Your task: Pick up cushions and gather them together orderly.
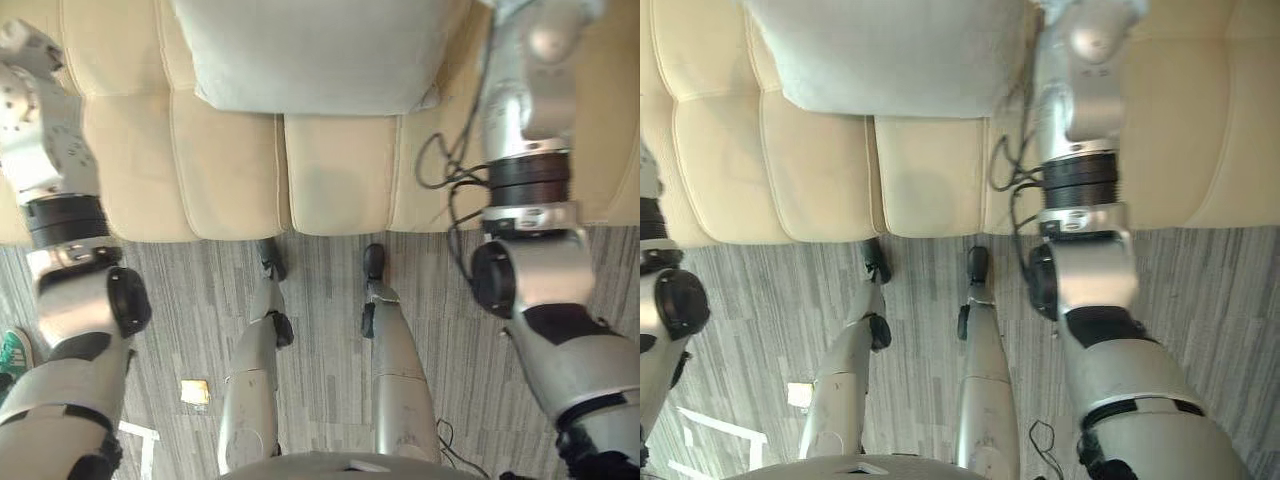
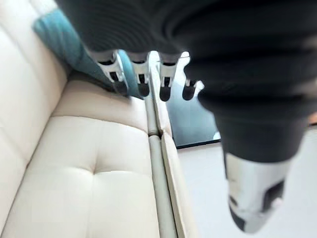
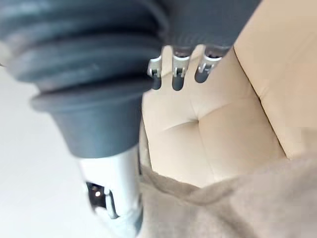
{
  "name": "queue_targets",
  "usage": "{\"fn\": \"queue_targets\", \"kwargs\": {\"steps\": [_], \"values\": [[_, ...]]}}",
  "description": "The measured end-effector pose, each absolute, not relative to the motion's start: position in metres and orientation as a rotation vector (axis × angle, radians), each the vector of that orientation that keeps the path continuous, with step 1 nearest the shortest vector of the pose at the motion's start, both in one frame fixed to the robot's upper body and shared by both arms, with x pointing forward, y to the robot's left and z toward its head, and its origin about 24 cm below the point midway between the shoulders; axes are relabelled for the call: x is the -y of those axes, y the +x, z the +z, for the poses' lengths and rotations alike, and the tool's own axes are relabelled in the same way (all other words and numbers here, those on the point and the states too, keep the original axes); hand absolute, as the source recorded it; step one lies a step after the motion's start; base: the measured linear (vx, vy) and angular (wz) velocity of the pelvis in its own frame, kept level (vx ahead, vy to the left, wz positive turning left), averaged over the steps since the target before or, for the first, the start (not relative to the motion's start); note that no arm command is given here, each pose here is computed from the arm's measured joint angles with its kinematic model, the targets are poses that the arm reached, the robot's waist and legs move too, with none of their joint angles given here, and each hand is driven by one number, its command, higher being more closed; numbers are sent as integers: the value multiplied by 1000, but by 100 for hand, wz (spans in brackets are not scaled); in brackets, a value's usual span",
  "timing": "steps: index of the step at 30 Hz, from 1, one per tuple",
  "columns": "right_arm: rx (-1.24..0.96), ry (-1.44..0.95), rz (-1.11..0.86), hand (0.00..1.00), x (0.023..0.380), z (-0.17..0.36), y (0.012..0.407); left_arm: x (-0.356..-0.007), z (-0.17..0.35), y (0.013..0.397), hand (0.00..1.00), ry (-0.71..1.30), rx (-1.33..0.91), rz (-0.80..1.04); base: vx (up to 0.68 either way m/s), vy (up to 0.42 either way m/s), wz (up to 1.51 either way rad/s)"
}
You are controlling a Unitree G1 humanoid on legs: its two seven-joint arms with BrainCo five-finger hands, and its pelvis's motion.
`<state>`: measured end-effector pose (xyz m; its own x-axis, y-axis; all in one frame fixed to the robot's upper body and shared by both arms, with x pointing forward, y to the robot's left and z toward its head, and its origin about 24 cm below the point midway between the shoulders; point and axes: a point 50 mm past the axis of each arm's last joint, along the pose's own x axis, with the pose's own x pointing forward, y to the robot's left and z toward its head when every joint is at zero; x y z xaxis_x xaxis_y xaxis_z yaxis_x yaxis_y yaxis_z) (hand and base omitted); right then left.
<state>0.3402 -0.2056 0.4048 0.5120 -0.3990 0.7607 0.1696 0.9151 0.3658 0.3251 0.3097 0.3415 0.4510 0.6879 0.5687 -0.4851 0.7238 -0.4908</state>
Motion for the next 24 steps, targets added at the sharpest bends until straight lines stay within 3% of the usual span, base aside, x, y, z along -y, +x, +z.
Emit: {"fn": "queue_targets", "kwargs": {"steps": [6,10,16,24], "values": [[964,265,-368,0,248,411,332,-327,273,326,0,-111,643,727,-15,-65,0],[921,281,-410,0,274,372,327,-327,222,313,0,-142,555,718,-1,-28,-5],[627,235,-559,0,309,226,304,-302,93,266,0,-240,249,754,37,-43,3],[42,261,-530,0,262,35,245,-244,-40,202,0,-310,-270,621,35,-78,-13]]}}
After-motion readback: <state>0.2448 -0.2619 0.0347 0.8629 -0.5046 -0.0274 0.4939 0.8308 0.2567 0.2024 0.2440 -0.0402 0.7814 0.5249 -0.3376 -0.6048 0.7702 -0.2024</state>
